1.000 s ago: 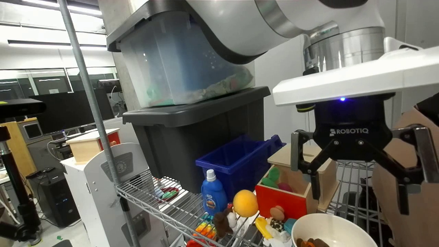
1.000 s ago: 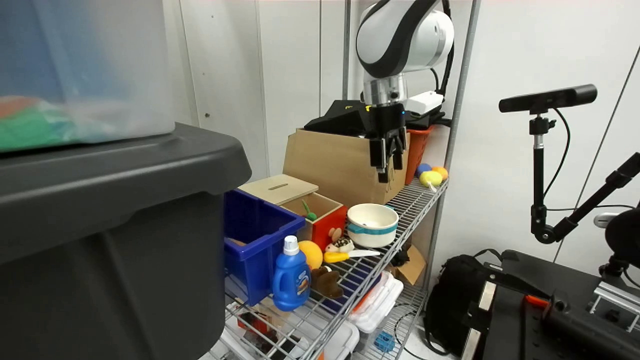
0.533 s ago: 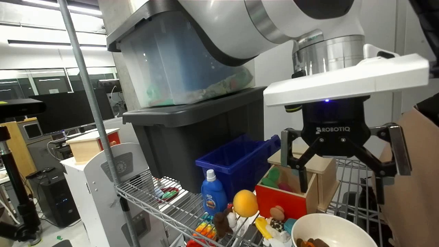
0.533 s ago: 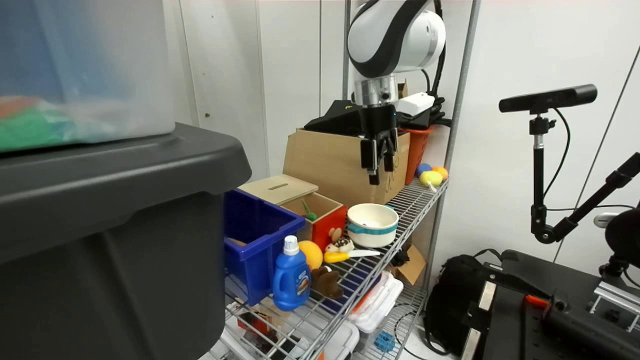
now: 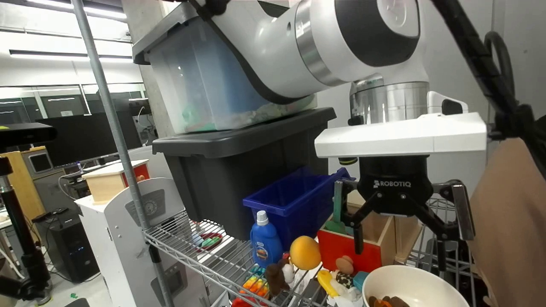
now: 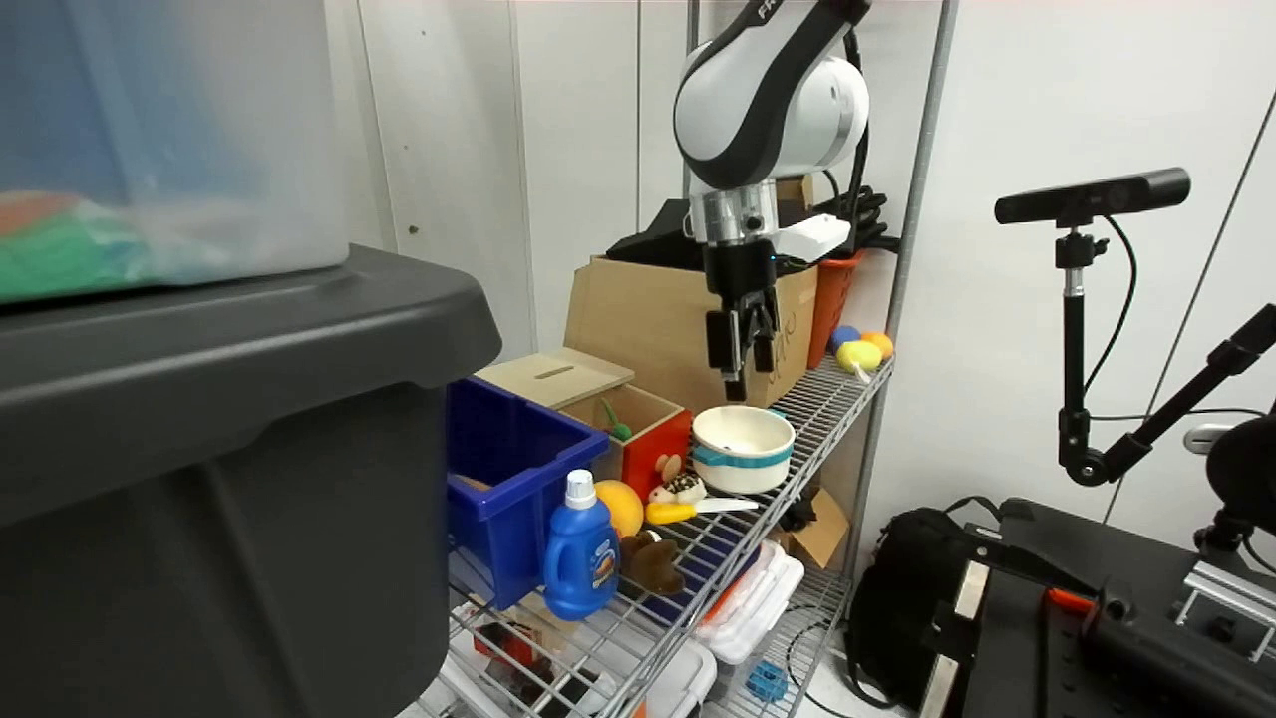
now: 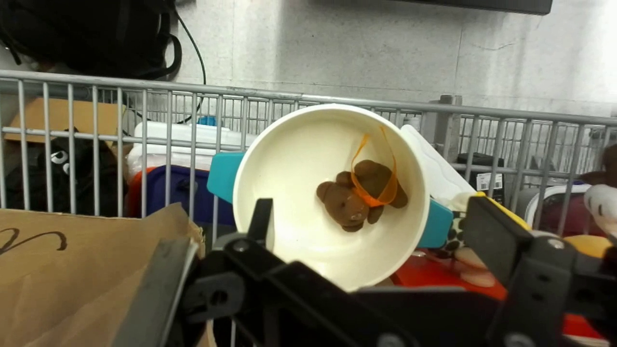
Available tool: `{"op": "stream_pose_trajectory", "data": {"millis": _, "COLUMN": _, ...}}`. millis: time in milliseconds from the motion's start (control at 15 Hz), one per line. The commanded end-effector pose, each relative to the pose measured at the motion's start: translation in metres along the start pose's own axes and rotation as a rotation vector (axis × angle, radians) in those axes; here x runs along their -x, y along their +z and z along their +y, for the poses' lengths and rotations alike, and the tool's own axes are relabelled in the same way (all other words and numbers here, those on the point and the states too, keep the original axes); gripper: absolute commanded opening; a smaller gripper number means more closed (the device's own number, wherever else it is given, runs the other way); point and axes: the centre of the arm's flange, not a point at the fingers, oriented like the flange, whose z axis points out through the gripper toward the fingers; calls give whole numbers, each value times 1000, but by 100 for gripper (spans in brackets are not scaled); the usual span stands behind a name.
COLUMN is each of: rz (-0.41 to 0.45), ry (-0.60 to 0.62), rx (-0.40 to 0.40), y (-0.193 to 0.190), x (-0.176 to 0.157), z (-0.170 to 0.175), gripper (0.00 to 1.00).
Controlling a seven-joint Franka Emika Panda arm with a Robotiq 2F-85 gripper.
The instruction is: Remove the brown plush toy from the white pot and place it on the right side of the rack
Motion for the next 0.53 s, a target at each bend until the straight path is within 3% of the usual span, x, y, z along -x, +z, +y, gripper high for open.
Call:
{"op": "stream_pose_trajectory", "data": {"millis": 0, "rz": -1, "ry": -17, "rx": -10, "y": 5, "x": -9, "z": 5, "gripper": 100}}
{"op": "stream_pose_trajectory", "data": {"millis": 467, "rz": -16, "ry": -14, "rx": -15, "y": 16, "x": -12, "z": 8, "gripper": 100}}
